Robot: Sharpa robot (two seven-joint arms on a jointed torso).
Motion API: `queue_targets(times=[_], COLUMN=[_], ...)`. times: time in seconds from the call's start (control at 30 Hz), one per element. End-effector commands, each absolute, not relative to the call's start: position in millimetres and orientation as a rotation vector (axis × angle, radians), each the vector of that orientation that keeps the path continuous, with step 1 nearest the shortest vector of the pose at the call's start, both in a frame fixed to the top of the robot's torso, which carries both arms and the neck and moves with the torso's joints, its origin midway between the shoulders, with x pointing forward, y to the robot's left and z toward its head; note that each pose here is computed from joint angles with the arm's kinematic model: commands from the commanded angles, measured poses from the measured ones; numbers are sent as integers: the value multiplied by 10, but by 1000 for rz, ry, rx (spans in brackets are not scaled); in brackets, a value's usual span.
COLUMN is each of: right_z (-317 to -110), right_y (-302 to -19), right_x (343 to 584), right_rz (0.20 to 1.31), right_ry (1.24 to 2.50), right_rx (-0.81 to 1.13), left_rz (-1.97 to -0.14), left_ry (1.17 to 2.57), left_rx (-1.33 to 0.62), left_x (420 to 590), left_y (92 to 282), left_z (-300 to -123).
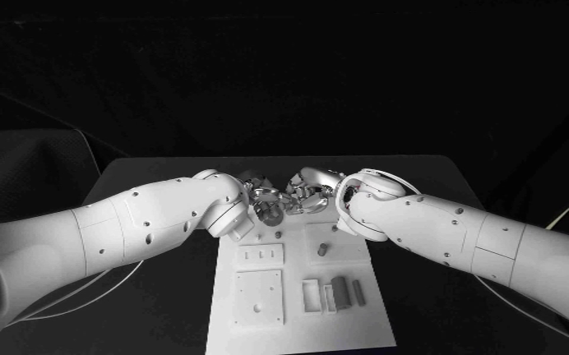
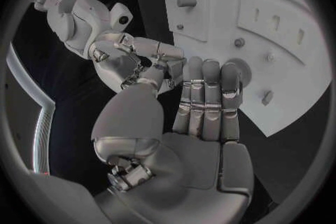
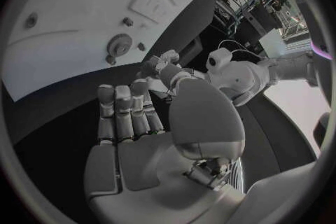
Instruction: Assemble the parts on the task board
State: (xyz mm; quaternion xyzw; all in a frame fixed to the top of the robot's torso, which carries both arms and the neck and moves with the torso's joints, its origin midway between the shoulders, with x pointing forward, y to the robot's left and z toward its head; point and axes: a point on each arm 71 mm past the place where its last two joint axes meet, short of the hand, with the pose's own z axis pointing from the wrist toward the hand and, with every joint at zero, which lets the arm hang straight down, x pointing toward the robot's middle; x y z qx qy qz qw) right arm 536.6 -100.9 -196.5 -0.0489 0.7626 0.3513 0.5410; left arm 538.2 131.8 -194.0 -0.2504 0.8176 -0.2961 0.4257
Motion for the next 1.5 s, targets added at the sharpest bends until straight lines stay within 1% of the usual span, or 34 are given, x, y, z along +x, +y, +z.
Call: queue_targets(times=[0.03,0.73,1.5], right_z=[-1964,-1982,-1996], right_y=[-984,-1006,-999], right_x=[5356,5371,5364], right_rz=[836,824,829], right_ry=[1824,1837,1844], right_rx=[-138,-139,-144], left_rz=[-744,-758,-769], left_ry=[2053,2071,2026], left_rx=[-614,-617,-693], left_x=[5374,5357,5395], left_y=[1298,1299,1363], left_z=[-1940,-1947,-1937])
